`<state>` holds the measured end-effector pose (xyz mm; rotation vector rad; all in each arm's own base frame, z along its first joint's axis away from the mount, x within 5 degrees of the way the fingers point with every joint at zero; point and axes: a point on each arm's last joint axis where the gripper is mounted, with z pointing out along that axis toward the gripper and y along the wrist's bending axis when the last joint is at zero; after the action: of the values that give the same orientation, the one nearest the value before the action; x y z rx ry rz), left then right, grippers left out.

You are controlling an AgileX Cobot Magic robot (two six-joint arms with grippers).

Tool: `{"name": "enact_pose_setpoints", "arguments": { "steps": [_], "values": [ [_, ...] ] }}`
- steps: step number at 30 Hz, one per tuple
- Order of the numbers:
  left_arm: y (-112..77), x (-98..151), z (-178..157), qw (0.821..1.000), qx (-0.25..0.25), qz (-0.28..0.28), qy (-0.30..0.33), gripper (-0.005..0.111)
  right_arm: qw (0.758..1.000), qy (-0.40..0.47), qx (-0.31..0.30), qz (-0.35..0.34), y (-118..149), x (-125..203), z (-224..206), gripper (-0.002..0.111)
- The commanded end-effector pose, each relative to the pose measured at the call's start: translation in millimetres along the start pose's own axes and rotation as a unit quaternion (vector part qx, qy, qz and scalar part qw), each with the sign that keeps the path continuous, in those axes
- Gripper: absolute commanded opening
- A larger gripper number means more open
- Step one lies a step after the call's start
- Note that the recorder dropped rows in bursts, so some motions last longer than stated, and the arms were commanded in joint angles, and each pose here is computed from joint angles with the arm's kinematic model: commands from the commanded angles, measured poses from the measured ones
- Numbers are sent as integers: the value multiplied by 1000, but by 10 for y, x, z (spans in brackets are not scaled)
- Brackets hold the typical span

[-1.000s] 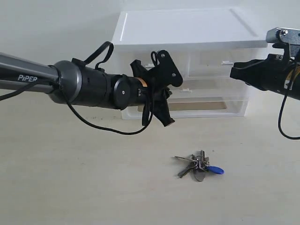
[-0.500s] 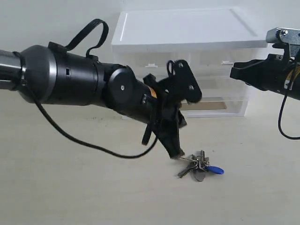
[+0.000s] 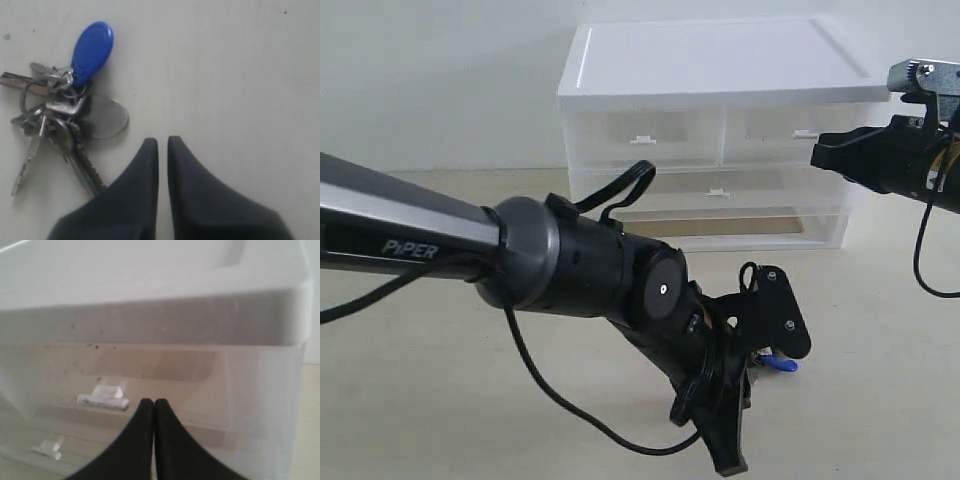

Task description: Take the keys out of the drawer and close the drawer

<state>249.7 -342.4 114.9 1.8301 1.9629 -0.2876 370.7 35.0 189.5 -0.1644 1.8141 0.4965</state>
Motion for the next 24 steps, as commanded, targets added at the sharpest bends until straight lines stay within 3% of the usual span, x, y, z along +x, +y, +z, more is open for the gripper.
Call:
{"name": "enact_pose_setpoints", "arguments": {
  "steps": [1, 9, 17, 20, 24],
  "values": [
    [61, -73, 99, 1000, -4, -10, -9, 4, 999, -15, 23, 17, -70, -65, 26, 0],
    [414, 4, 244, 999, -24, -34, -8, 4, 999, -15, 23, 17, -70, -65, 26, 0],
    [727, 7, 170, 997, -58, -52, -29, 4, 999, -15, 23, 17, -70, -65, 26, 0],
    [760, -26, 156, 995, -72, -53, -41, 4, 999, -15, 23, 17, -70, -65, 26, 0],
    [691, -49, 95, 997, -43, -63, -30, 4, 999, -15, 23, 16, -70, -65, 26, 0]
  ]
}}
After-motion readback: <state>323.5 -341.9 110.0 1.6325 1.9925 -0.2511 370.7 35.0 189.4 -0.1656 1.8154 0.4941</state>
